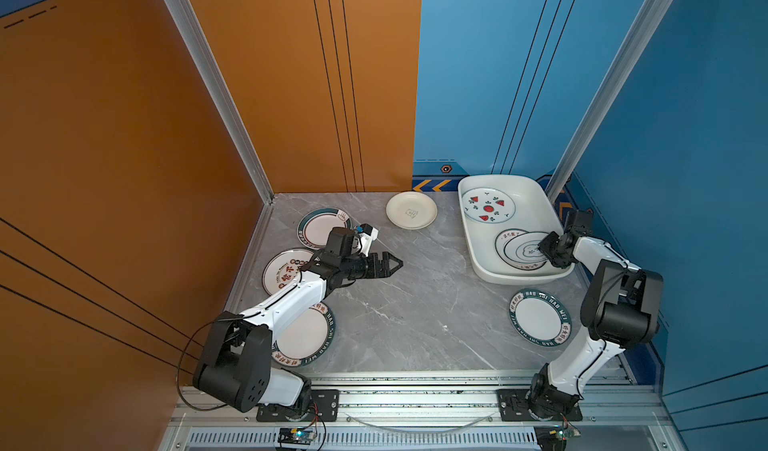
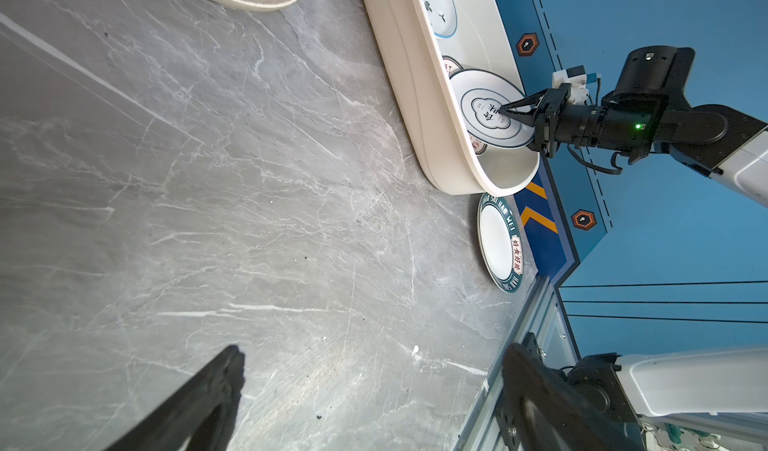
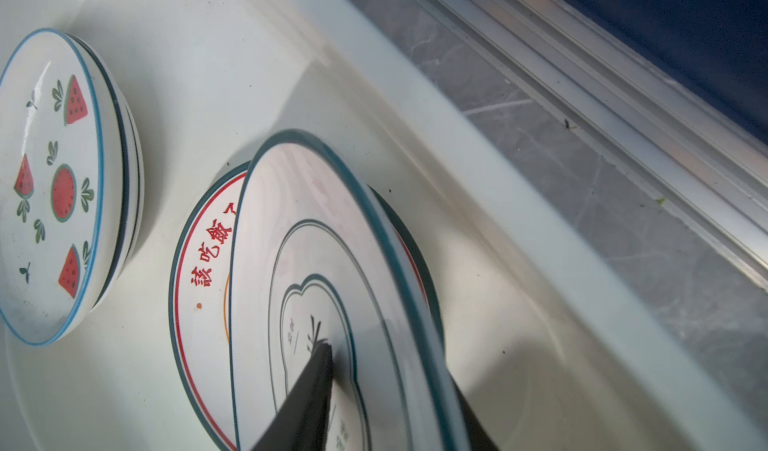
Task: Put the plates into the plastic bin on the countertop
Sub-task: 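Lower the cloud-print plate onto the sunburst plate in the bin with right gripper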
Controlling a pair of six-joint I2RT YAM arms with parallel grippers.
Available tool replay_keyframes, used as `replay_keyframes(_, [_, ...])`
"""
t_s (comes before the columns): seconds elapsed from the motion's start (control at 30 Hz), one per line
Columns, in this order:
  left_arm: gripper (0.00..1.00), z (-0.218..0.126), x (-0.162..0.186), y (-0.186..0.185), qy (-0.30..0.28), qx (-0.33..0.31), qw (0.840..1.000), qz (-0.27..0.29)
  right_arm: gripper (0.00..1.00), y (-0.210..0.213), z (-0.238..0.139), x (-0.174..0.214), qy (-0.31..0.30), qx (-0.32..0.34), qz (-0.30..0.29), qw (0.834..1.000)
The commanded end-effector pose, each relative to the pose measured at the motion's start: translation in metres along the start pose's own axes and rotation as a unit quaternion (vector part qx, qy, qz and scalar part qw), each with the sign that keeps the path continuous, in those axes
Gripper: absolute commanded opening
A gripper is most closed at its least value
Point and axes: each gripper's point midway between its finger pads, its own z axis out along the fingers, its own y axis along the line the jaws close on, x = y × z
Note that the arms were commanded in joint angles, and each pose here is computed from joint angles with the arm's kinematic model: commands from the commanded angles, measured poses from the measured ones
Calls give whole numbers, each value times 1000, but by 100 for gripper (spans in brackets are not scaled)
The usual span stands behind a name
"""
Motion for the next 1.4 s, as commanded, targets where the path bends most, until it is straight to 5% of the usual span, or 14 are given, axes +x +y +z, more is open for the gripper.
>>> replay_keyframes(0.0, [98,-2,-5,-6,-5,5,1000,17,38,-13,4,14,22,36,-16,999])
replay_keyframes(0.77, [98,-3,-4,-7,-3,7,1000,18,46,-14,6,25,27,94,-69,993])
replay_keyframes(1.37, [98,-1,-4,-8,0,12,1000,17,53,-14,15,31,36,72,-39,996])
